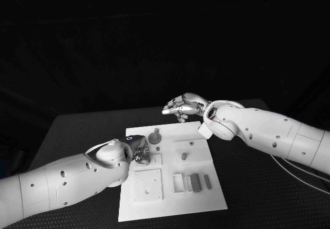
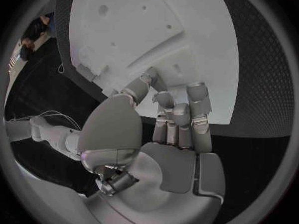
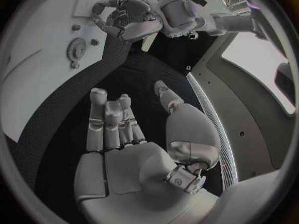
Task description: Assemble the parts on the task board
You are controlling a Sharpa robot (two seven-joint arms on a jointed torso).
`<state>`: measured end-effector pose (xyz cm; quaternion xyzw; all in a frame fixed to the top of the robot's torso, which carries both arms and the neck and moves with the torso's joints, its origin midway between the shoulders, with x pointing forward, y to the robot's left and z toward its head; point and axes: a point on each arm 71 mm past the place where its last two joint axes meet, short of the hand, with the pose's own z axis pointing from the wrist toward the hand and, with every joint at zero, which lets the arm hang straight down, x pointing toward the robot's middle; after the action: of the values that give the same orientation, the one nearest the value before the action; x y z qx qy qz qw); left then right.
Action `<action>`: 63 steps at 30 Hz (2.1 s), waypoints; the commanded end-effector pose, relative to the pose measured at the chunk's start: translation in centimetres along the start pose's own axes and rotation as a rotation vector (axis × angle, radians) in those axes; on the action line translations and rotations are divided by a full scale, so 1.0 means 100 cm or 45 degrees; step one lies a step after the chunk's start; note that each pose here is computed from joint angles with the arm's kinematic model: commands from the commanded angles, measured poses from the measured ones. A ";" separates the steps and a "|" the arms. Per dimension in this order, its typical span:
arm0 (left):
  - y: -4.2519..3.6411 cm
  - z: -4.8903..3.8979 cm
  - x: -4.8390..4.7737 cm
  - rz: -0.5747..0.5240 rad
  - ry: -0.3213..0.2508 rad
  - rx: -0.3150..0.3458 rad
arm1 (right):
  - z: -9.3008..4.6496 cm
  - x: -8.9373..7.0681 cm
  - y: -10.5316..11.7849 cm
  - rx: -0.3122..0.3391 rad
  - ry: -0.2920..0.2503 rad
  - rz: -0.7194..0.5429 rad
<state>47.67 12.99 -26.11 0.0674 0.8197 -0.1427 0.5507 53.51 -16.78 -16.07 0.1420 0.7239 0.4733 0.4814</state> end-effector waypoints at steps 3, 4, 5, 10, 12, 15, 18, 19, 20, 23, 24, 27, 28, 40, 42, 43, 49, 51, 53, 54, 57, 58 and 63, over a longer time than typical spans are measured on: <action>-0.0018 -0.0004 0.0066 0.023 0.042 0.003 | 0.000 0.001 0.000 -0.007 0.018 -0.007; -0.0023 -0.0005 0.0067 0.022 0.044 0.006 | 0.000 0.001 0.000 -0.007 0.018 -0.007; -0.0028 -0.0005 0.0069 0.020 0.047 0.011 | 0.000 0.001 0.000 -0.007 0.018 -0.007; -0.0042 -0.0006 0.0069 0.014 0.044 0.020 | 0.000 0.001 0.000 -0.007 0.018 -0.007; -0.0039 -0.0005 0.0067 0.012 0.041 0.019 | 0.000 0.001 0.000 -0.007 0.019 -0.007; -0.0033 -0.0004 0.0066 0.012 0.039 0.017 | 0.000 0.001 0.000 -0.006 0.018 -0.007; -0.0035 -0.0004 0.0065 0.010 0.037 0.017 | 0.000 0.001 0.000 -0.006 0.018 -0.007; -0.0038 -0.0005 0.0065 0.009 0.035 0.019 | 0.000 0.001 0.000 -0.006 0.018 -0.007; -0.0041 -0.0005 0.0066 0.008 0.034 0.020 | 0.000 0.001 0.000 -0.006 0.018 -0.007; -0.0049 -0.0006 0.0066 0.004 0.028 0.024 | 0.000 0.001 0.000 -0.005 0.020 -0.007; -0.0050 -0.0006 0.0066 0.004 0.028 0.024 | 0.000 0.001 0.000 -0.005 0.021 -0.007; -0.0051 -0.0006 0.0068 0.007 0.030 0.026 | 0.000 0.002 0.000 -0.005 0.021 -0.006; -0.0049 -0.0006 0.0069 0.008 0.031 0.026 | 0.000 0.001 0.000 -0.005 0.021 -0.007; -0.0067 0.0002 0.0079 0.006 0.048 0.040 | 0.000 0.001 0.000 -0.005 0.020 -0.007; -0.0077 0.0005 0.0084 0.000 0.051 0.043 | 0.000 0.001 0.000 -0.005 0.020 -0.007; -0.0079 0.0005 0.0090 -0.001 0.053 0.044 | 0.000 0.001 0.000 -0.005 0.020 -0.007; -0.0088 -0.0007 0.0110 -0.007 0.054 0.038 | 0.000 0.001 0.000 0.001 0.026 -0.006; -0.0086 -0.0009 0.0109 -0.008 0.051 0.033 | 0.000 0.001 -0.001 0.002 0.027 -0.006; -0.0079 -0.0011 0.0109 -0.008 0.050 0.030 | 0.000 0.001 -0.001 0.003 0.028 -0.006; -0.0076 -0.0012 0.0110 -0.008 0.050 0.028 | 0.000 0.001 -0.001 0.003 0.027 -0.007; -0.0071 -0.0015 0.0110 -0.009 0.049 0.026 | 0.000 0.001 -0.001 0.004 0.027 -0.007; -0.0070 -0.0016 0.0110 -0.010 0.048 0.024 | 0.000 0.001 -0.001 0.004 0.026 -0.007; -0.0061 -0.0019 0.0111 -0.010 0.047 0.018 | 0.000 0.001 -0.001 0.005 0.027 -0.007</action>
<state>47.41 12.66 -26.29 0.0671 0.8193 -0.1478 0.5498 53.55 -16.91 -16.16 0.1427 0.7269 0.4708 0.4791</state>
